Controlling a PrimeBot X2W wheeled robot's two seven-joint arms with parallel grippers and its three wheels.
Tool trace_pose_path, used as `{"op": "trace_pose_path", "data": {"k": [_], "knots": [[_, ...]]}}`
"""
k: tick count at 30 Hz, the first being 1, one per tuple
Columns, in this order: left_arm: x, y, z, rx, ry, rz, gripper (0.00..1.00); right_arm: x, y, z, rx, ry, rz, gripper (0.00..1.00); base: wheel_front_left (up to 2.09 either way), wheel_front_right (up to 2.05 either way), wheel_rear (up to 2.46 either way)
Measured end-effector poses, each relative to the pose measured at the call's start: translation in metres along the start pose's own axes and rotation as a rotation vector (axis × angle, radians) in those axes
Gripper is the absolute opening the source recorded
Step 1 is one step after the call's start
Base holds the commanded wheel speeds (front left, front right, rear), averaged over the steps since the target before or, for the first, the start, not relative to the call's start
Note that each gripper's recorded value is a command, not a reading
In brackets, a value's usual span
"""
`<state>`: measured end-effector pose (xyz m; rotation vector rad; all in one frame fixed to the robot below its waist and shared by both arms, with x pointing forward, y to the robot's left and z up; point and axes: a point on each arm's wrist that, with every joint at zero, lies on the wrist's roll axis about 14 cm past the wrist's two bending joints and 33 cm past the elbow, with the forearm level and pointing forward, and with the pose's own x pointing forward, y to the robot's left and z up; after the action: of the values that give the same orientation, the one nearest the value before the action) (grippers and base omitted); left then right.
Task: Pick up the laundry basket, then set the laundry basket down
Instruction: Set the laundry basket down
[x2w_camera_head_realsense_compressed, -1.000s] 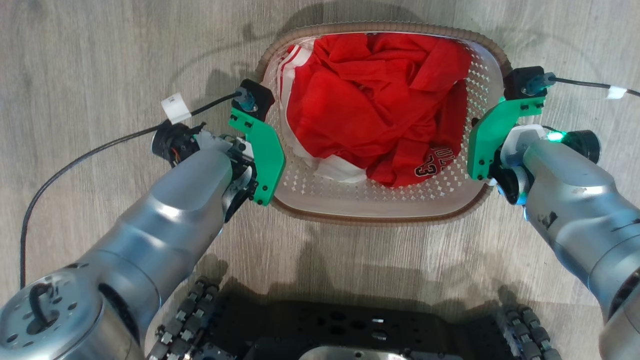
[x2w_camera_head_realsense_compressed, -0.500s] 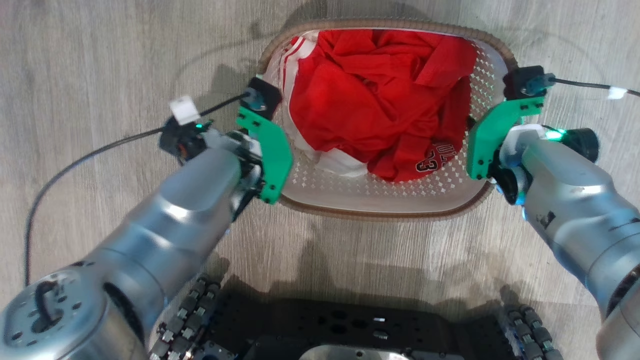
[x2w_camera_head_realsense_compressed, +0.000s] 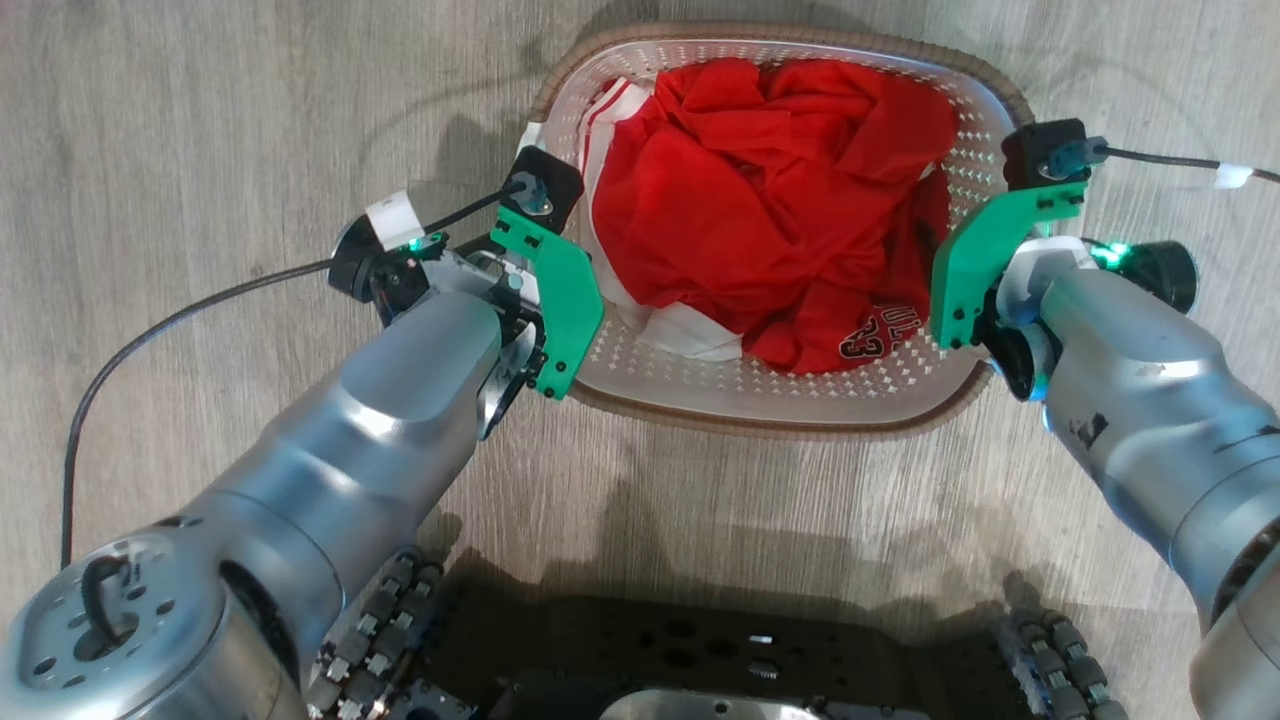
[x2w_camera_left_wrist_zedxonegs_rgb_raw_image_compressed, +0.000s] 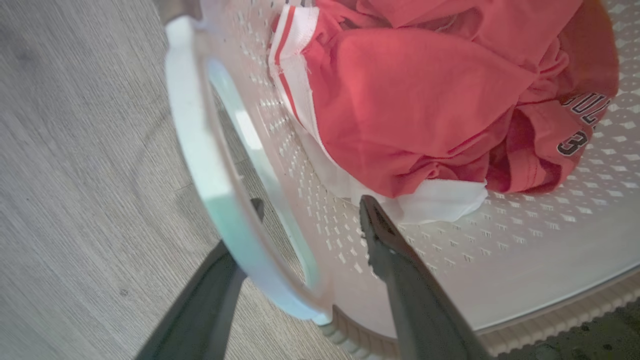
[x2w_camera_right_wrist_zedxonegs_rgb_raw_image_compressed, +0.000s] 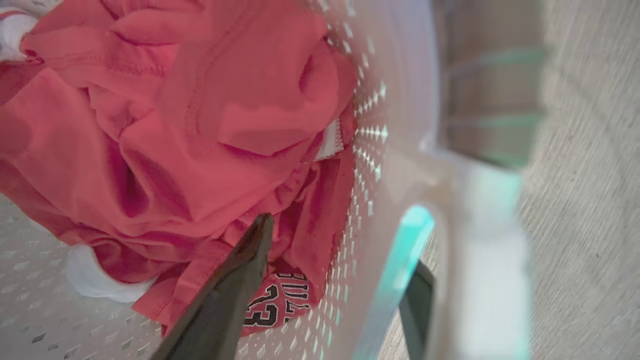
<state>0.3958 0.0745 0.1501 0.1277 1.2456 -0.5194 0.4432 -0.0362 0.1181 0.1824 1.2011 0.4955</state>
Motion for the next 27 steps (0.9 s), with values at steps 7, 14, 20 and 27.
{"op": "trace_pose_path", "data": {"k": [7, 14, 20, 27], "knots": [[0.0, 0.001, -0.001, -0.002, 0.002, 0.002, 1.0, 0.001, 0.0, 0.003, -0.026, -0.011, 0.001, 1.0, 0.0, 0.0, 0.0], [-0.002, 0.003, 0.002, -0.001, -0.005, 0.019, 1.0, -0.001, -0.001, 0.004, -0.032, -0.012, -0.008, 1.0, 0.0, 0.0, 0.0], [-0.009, 0.008, 0.008, 0.002, -0.024, 0.053, 1.0, -0.006, 0.003, 0.012, -0.041, -0.027, -0.01, 1.0, 0.0, 0.0, 0.0], [-0.018, 0.011, 0.016, 0.012, -0.042, 0.069, 1.0, -0.016, 0.005, 0.023, -0.056, -0.051, -0.021, 1.0, 0.0, 0.0, 0.0]]}}
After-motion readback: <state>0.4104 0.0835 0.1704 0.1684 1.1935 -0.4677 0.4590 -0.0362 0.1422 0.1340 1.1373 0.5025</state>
